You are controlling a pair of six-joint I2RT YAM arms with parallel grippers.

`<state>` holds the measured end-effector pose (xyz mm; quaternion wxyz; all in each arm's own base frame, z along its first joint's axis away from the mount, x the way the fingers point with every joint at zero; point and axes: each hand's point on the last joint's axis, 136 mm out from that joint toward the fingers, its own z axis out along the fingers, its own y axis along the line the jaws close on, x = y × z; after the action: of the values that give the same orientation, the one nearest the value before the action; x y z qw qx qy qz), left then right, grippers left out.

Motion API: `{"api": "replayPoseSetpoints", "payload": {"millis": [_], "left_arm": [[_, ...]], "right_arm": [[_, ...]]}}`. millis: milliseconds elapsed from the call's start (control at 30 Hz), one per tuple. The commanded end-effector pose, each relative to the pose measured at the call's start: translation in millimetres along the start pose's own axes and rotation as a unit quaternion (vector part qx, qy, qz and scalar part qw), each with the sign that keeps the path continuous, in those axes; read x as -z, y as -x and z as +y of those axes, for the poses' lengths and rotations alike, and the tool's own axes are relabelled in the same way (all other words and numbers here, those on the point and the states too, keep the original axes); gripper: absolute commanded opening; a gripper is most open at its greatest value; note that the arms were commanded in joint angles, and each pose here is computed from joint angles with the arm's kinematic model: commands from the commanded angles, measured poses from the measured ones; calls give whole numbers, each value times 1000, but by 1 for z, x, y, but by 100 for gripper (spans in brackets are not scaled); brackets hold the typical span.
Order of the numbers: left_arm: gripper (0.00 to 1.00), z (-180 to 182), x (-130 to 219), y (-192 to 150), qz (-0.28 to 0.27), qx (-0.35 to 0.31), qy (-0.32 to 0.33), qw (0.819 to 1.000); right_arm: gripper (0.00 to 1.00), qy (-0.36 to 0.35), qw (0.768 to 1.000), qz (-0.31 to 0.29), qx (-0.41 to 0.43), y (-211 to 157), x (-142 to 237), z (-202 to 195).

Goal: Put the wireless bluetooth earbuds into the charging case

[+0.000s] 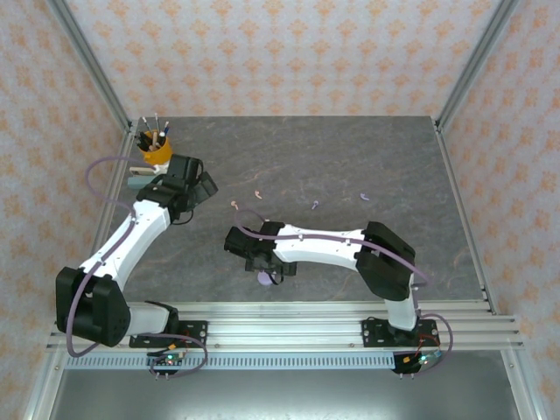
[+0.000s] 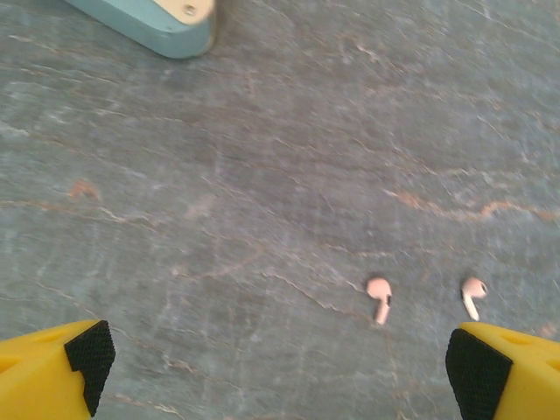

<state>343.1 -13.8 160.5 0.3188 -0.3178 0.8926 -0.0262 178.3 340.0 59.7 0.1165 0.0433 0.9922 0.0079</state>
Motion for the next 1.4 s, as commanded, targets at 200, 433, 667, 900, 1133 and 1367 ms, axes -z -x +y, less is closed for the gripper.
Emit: {"api": "replayPoseSetpoints", "payload": {"millis": [200, 433, 667, 900, 1133, 1367], "left_arm": [[100, 19, -5, -2, 12, 5, 5, 1000], [100, 18, -10, -5, 17, 7, 2, 1000], [100, 19, -10, -6, 18, 2, 3, 1000], [100, 19, -10, -7, 18, 2, 1, 1000], [100, 17, -9, -7, 19, 4, -2, 1000], [100, 16, -11, -7, 21, 9, -5, 1000]], "right_arm": [[83, -9, 1000, 26, -3, -15, -13, 8], [80, -7, 999, 37, -4, -20, -23, 14], [77, 0, 999, 42, -7, -22, -31, 21], [74, -5, 999, 44, -5, -24, -38, 21], [64, -7, 999, 42, -6, -25, -38, 16], [53, -6, 1000, 29, -9, -22, -29, 4]]}}
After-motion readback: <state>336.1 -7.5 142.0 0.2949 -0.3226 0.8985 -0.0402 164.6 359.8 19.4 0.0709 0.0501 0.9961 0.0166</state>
